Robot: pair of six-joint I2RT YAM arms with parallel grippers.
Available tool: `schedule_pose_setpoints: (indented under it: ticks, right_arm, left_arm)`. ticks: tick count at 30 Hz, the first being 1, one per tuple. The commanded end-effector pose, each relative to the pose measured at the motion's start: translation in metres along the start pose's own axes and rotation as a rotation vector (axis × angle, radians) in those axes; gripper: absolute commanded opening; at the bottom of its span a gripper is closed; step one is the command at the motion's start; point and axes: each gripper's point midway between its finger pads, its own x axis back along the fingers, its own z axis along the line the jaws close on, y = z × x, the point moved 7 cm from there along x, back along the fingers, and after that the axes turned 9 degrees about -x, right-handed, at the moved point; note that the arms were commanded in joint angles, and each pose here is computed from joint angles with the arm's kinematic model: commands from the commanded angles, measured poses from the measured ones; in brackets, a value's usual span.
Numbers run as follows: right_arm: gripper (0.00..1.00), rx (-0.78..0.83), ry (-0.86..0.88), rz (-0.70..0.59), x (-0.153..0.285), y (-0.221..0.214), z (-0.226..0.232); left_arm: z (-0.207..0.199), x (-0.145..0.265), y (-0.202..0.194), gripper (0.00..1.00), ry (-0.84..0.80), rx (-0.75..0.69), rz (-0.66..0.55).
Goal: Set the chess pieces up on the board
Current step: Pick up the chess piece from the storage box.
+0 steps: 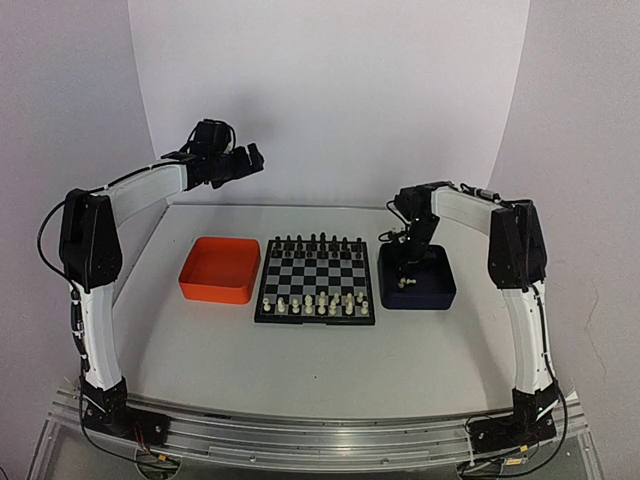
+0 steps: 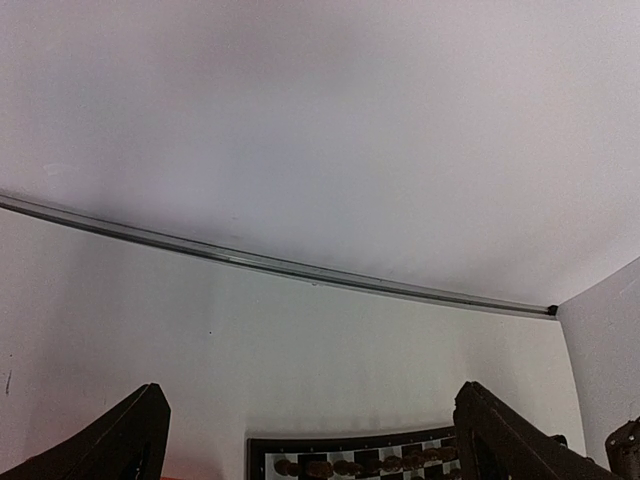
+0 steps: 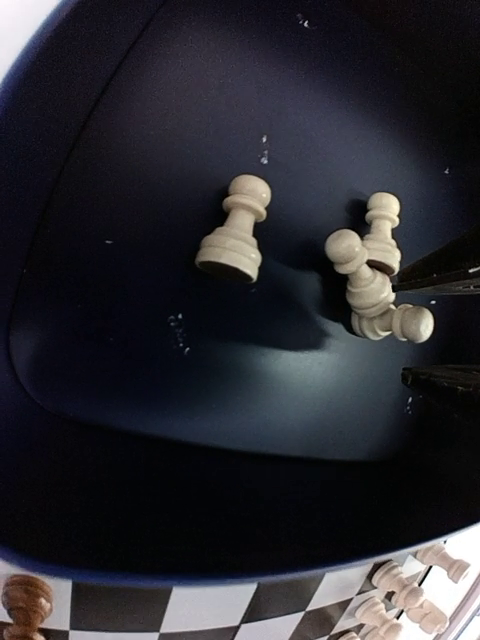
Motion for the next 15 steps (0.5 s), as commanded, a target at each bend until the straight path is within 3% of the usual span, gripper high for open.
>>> schedule_pose_setpoints:
  ticks: [1,15]
  right_arm:
    - [0.22,0.026,0.007,0.021,-0.0048,0.0010,0.0060]
    - [0.13,0.052,-0.020,0.029,-0.0098,0.0010,0.0048]
  left_arm:
    - [-0.0013,0.0063,0.0104,1.00,-0.013,0.016,-0.024]
    - [-0.0020,0.0083,0.0108,1.00,-0.022,0.019,-0.028]
